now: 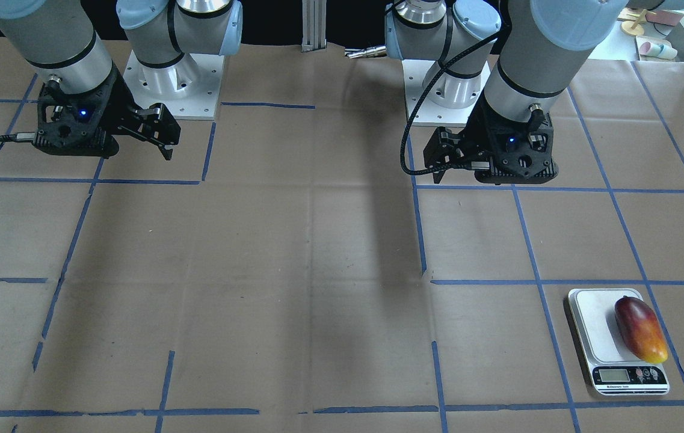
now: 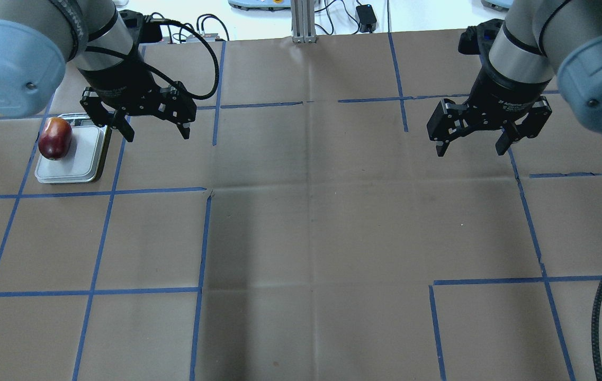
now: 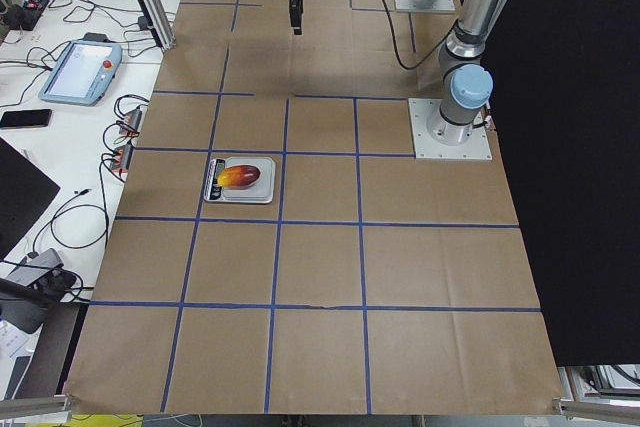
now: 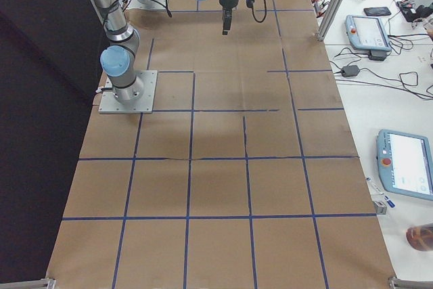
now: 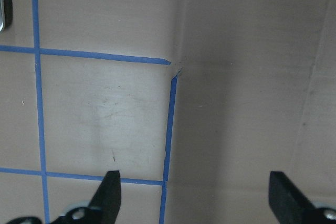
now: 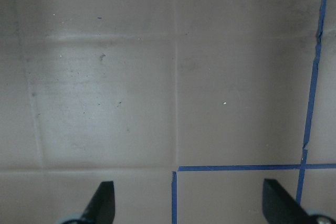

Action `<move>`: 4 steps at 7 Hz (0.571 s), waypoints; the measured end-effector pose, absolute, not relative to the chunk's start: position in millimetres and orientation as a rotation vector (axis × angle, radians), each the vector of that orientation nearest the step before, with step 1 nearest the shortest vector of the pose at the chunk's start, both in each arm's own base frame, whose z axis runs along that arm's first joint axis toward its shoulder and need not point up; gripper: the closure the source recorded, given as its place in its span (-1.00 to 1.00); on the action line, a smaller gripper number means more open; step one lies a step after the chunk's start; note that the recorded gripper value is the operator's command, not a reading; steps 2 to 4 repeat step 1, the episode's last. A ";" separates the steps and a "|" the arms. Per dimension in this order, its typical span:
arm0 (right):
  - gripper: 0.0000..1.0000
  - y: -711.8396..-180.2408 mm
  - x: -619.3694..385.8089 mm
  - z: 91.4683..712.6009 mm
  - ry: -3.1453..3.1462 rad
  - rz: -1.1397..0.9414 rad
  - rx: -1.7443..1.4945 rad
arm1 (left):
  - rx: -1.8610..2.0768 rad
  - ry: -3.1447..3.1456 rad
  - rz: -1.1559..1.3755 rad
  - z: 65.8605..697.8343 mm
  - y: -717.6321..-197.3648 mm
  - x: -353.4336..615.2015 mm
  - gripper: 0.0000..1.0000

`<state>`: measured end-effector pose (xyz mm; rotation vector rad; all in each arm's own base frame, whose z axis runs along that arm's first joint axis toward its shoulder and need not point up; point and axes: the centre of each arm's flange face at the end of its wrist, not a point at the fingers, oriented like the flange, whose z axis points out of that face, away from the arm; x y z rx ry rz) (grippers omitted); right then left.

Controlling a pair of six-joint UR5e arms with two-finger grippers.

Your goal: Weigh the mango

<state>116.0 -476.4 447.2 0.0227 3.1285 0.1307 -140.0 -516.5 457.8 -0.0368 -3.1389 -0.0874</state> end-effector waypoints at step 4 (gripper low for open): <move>-1.00 -476.4 116.0 447.2 3.128 0.131 0.023 | -0.044 -3.139 -0.086 458.0 -516.4 -139.9 -0.99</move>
